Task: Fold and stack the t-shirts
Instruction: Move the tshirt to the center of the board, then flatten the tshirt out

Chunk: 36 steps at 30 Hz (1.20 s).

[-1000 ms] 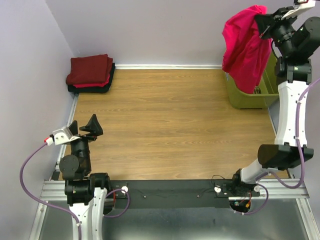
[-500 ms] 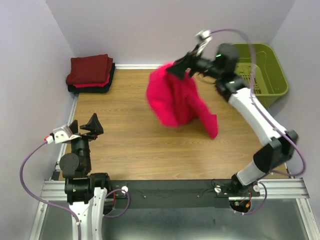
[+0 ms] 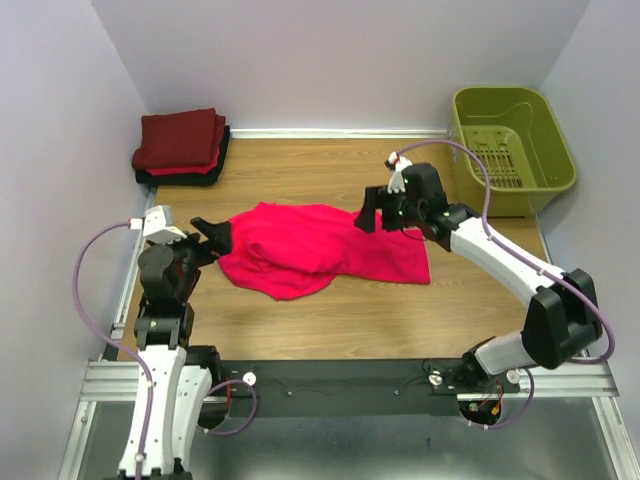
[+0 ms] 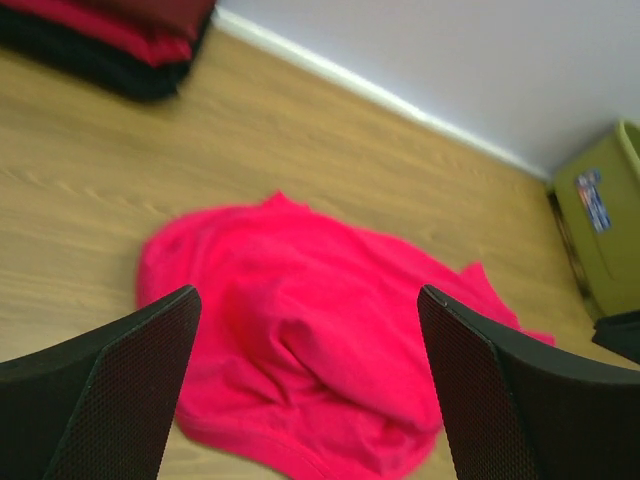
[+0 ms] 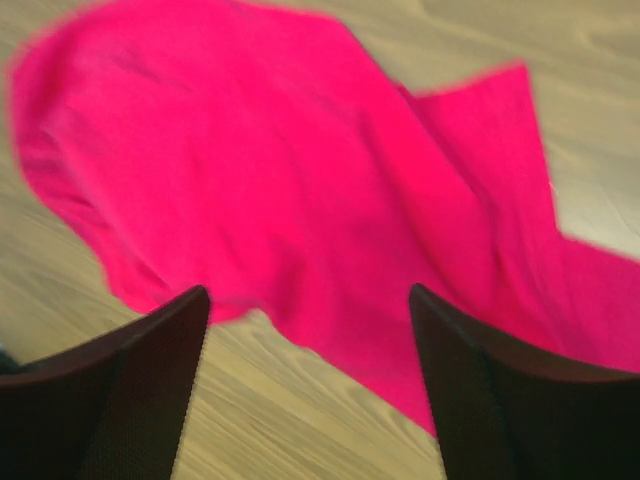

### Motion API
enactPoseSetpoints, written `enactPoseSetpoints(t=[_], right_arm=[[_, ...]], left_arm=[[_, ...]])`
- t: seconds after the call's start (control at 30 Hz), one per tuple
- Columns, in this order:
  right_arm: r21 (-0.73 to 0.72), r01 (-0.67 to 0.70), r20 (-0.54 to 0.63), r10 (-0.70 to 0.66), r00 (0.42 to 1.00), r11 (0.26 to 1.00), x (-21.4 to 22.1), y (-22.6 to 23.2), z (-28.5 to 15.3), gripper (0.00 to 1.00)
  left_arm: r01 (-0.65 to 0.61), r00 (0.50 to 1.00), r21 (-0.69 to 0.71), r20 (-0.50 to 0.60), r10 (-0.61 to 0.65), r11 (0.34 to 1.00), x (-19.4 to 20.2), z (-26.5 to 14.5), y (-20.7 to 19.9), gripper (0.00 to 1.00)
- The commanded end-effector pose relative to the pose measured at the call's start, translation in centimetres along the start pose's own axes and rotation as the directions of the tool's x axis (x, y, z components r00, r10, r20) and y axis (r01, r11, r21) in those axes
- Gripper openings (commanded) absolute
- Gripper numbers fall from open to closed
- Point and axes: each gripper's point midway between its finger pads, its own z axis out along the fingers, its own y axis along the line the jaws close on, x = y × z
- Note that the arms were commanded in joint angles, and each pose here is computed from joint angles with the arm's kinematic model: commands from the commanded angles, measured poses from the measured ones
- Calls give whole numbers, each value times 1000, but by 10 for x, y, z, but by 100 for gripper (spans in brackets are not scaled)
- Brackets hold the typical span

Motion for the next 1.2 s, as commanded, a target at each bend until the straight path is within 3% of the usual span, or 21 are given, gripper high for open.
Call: enactPoseSetpoints(t=[0.0, 0.13, 0.4, 0.57, 0.7, 0.93, 1.03, 1.07, 1.13, 1.17], right_arm=[[163, 12, -87, 2, 996, 987, 48, -38, -16, 81], [164, 14, -150, 11, 989, 986, 77, -44, -18, 71], [202, 10, -226, 36, 973, 979, 110, -56, -20, 71], [253, 19, -262, 50, 964, 967, 128, -69, -20, 73], [295, 23, -286, 65, 956, 955, 136, -79, -17, 74], [410, 46, -278, 77, 957, 911, 132, -100, -12, 74], [450, 53, -284, 86, 955, 891, 131, -108, -10, 74], [459, 55, -291, 92, 952, 887, 133, -110, -7, 74], [477, 58, -297, 99, 950, 877, 135, -114, -7, 74], [483, 59, -299, 101, 949, 874, 136, -115, -6, 74]], left_arm=[[88, 985, 120, -158, -68, 989, 30, 6, -32, 96], [124, 951, 108, -297, -87, 986, 71, 16, -48, 96], [179, 899, -5, -405, -165, 984, 118, 26, -62, 96], [164, 832, -19, -534, -149, 986, 170, 13, -74, 96], [75, 797, 39, -603, -36, 996, 201, -1, -95, 96], [-130, 778, 178, -592, 212, 975, 219, 2, -135, 96], [-251, 733, 201, -600, 321, 947, 235, 8, -144, 93], [-309, 687, 202, -628, 365, 929, 251, 6, -138, 92], [-357, 672, 220, -614, 413, 908, 253, 12, -149, 86], [-413, 619, 244, -632, 467, 878, 268, 9, -143, 83]])
